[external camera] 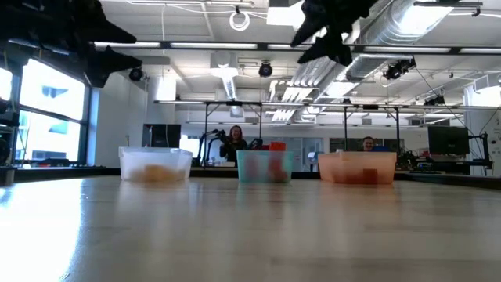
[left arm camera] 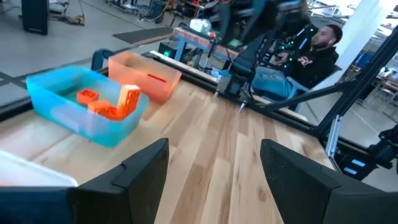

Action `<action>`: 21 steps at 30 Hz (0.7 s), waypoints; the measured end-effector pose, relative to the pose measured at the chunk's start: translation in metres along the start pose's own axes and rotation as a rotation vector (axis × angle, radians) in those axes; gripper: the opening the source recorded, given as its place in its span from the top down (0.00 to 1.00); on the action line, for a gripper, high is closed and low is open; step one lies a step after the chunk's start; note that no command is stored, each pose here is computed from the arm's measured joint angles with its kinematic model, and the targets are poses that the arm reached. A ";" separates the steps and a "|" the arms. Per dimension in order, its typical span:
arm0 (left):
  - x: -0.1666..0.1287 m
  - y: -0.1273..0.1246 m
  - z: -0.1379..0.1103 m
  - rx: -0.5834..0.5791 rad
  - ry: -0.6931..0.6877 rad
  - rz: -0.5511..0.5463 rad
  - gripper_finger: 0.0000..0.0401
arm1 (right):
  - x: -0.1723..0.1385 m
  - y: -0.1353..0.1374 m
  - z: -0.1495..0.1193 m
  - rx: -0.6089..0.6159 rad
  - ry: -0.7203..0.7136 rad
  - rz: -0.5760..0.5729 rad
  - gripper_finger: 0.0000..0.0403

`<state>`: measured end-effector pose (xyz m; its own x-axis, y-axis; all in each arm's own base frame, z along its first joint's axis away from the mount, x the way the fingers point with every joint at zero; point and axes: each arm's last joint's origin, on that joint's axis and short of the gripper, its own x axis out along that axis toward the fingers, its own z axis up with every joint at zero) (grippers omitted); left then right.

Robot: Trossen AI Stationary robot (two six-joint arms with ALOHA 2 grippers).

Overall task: Sort & place blocks by color
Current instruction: Return to Home Position

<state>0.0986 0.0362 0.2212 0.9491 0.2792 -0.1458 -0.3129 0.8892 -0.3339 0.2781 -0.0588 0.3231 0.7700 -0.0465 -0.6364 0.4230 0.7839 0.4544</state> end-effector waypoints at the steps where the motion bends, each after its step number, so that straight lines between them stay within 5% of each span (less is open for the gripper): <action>1: -0.001 0.001 -0.004 -0.007 -0.001 0.000 0.39 | 0.001 0.006 -0.001 -0.014 -0.013 0.019 0.60; 11: -0.006 0.009 -0.027 -0.024 -0.050 -0.014 0.39 | -0.006 0.041 -0.013 -0.048 -0.070 0.113 0.60; 21: -0.015 0.011 -0.035 0.001 -0.007 0.014 0.39 | -0.061 0.054 -0.019 -0.130 -0.257 0.089 0.60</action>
<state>0.0797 0.0292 0.1865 0.9450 0.2936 -0.1441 -0.3256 0.8858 -0.3307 0.2447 -0.0020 0.3744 0.9041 -0.1159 -0.4114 0.2961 0.8640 0.4072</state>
